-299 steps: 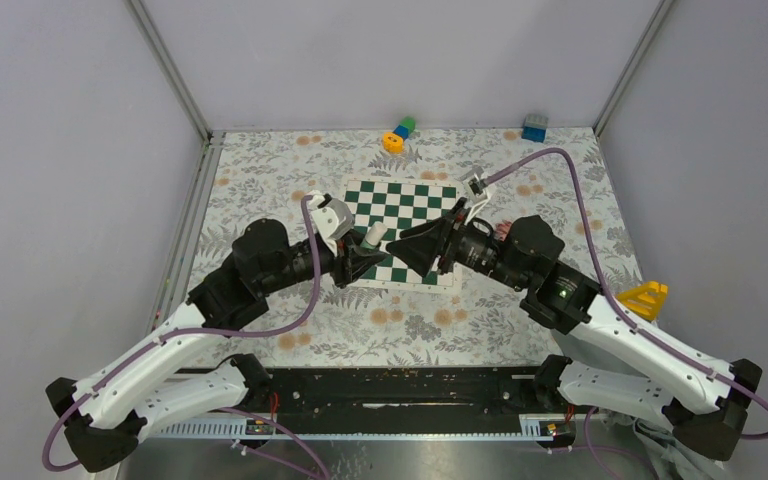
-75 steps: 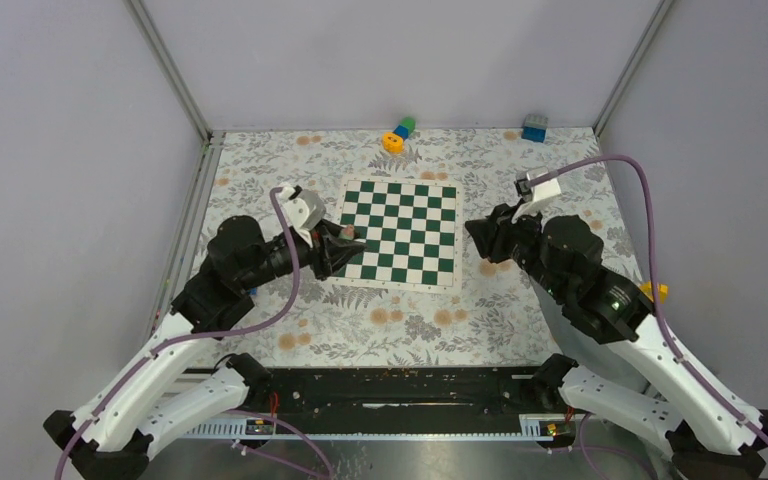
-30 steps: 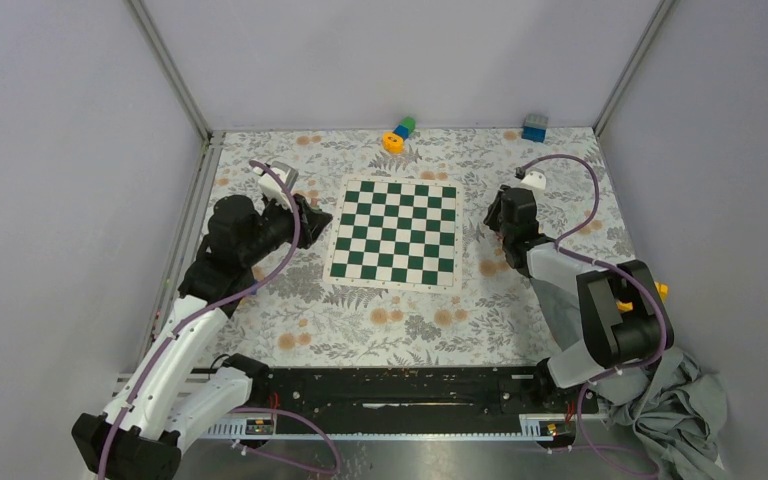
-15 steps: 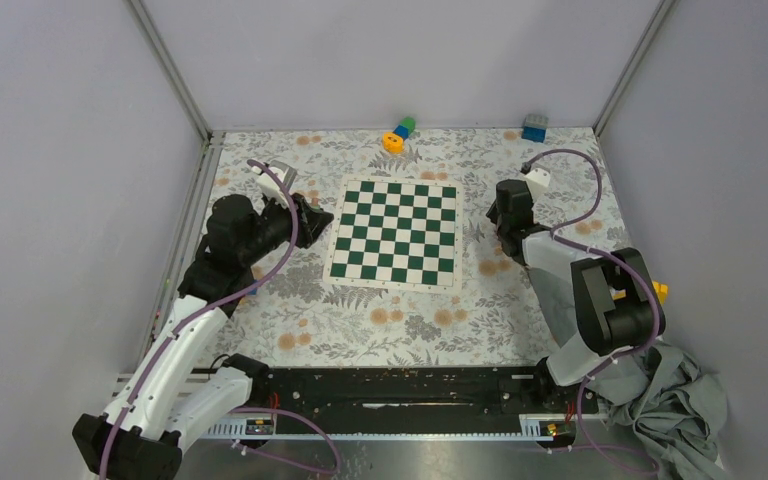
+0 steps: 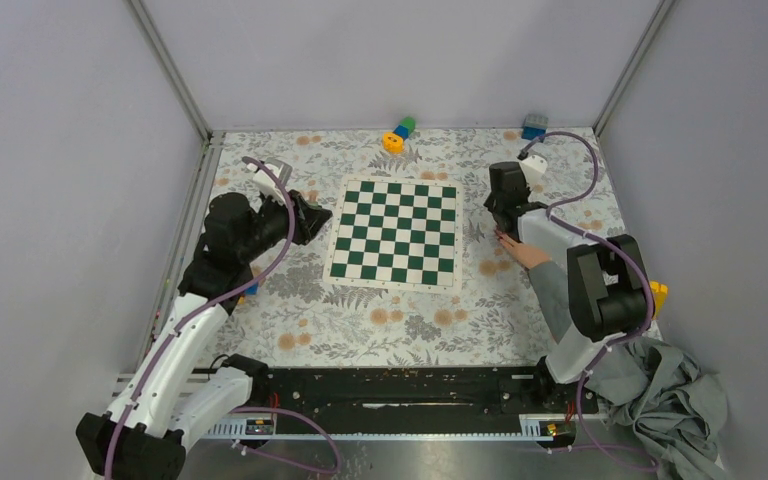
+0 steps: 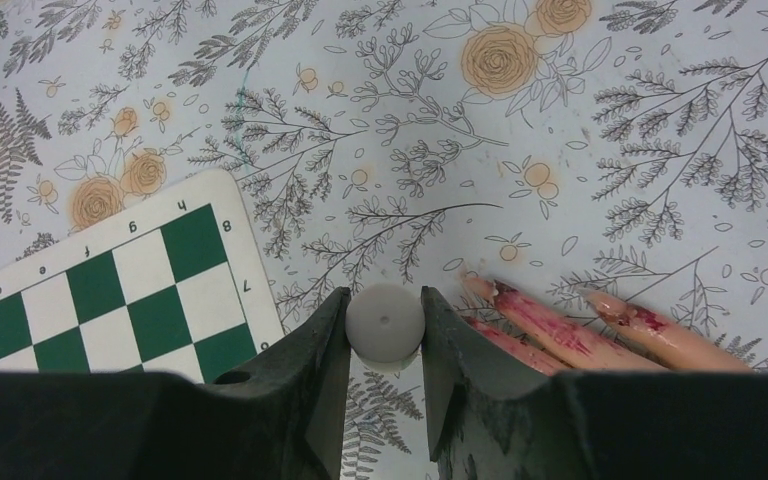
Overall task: Paint the nails
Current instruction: Paint the nail polish on the nail.
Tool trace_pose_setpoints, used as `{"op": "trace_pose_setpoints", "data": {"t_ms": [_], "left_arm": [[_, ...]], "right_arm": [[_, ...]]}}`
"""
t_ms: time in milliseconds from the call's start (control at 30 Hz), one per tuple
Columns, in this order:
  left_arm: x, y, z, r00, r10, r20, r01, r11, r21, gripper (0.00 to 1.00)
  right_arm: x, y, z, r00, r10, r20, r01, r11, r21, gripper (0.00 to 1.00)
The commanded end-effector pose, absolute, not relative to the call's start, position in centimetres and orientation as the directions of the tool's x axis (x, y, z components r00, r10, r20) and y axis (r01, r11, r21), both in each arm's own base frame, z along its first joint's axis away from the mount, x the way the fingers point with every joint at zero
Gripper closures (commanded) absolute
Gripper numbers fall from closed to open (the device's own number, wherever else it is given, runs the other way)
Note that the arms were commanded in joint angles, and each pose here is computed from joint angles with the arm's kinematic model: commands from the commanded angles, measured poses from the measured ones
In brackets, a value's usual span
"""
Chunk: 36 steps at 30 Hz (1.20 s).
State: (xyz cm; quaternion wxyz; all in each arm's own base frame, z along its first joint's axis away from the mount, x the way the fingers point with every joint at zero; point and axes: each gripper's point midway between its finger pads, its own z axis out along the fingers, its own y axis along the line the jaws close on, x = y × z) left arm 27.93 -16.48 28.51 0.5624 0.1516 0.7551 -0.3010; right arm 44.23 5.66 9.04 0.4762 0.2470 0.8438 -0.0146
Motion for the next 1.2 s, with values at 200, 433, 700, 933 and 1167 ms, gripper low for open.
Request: {"op": "trace_pose_setpoints", "data": {"t_ms": [200, 433, 700, 933, 1167], "left_arm": [[28.5, -16.7, 29.8, -0.287, -0.158, -0.945, 0.595, 0.744, -0.305, 1.0], [28.4, -16.8, 29.9, -0.288, -0.167, -0.943, 0.601, 0.735, -0.314, 1.0], [28.5, -16.9, 30.0, -0.29, -0.178, -0.94, 0.602, 0.73, -0.324, 1.0], [28.6, -16.8, 30.1, -0.292, -0.184, -0.939, 0.602, 0.727, -0.33, 1.0], [28.6, -16.9, 30.2, -0.294, -0.201, -0.934, 0.605, 0.717, -0.345, 1.0]], "right_arm": [[44.1, 3.7, 7.1, -0.497, 0.441, -0.748, 0.555, 0.823, 0.116, 1.0], [44.0, 2.6, 6.9, -0.489, 0.468, -0.736, 0.622, 0.779, 0.082, 1.0], [44.1, 2.2, 6.4, -0.503, 0.487, -0.714, 0.649, 0.759, 0.06, 1.0], [44.3, 3.2, 6.0, -0.526, 0.503, -0.685, 0.626, 0.775, 0.088, 1.0], [44.8, 4.9, 7.1, -0.507, 0.494, -0.706, 0.506, 0.834, 0.219, 1.0]]}}
